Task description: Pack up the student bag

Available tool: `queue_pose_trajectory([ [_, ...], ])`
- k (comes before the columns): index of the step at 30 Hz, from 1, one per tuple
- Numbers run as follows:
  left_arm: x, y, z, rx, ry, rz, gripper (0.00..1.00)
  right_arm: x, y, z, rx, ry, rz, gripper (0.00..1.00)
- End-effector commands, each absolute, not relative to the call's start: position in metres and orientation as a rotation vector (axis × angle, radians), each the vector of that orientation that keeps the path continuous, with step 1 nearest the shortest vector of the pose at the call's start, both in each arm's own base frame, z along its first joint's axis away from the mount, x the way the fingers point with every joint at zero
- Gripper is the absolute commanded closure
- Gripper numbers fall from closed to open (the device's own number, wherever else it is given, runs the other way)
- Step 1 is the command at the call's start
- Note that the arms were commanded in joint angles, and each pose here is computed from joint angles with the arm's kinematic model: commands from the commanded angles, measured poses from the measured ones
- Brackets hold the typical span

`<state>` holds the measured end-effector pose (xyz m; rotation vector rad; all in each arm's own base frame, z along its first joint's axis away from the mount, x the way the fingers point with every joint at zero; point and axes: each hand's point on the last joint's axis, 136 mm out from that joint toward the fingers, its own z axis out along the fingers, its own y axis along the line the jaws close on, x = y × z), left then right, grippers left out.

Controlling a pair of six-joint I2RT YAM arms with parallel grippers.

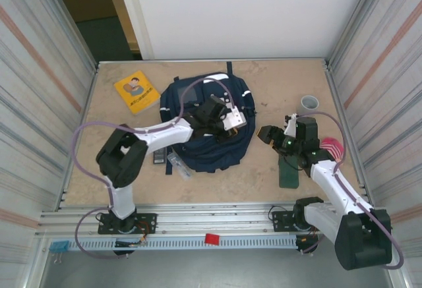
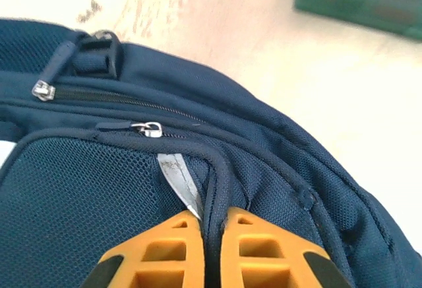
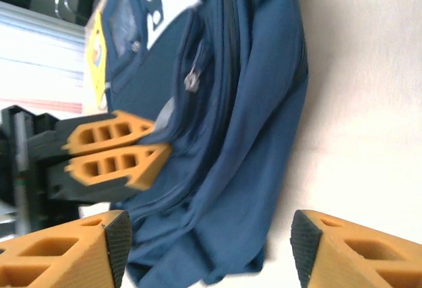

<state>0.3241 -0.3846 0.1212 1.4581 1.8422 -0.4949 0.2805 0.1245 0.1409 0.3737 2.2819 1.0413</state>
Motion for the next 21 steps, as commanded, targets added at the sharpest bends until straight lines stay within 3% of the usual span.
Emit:
queue_pose_trajectory([
  [1, 0.300, -0.384, 0.206, 1.490, 1.573, -0.746, 1.00, 0.291, 0.118, 0.163, 0.101, 2.169, 0.923, 0.36],
  [12, 0.289, -0.327, 0.299, 1.455, 1.331, -0.991, 1.00, 0.307, 0.116, 0.166, -0.460, 2.022, 0.763, 0.42],
  [21, 0.284, -0.306, 0.322, 1.443, 1.277, -1.031, 1.00, 0.322, 0.152, 0.156, -0.729, 1.930, 0.844, 0.47],
])
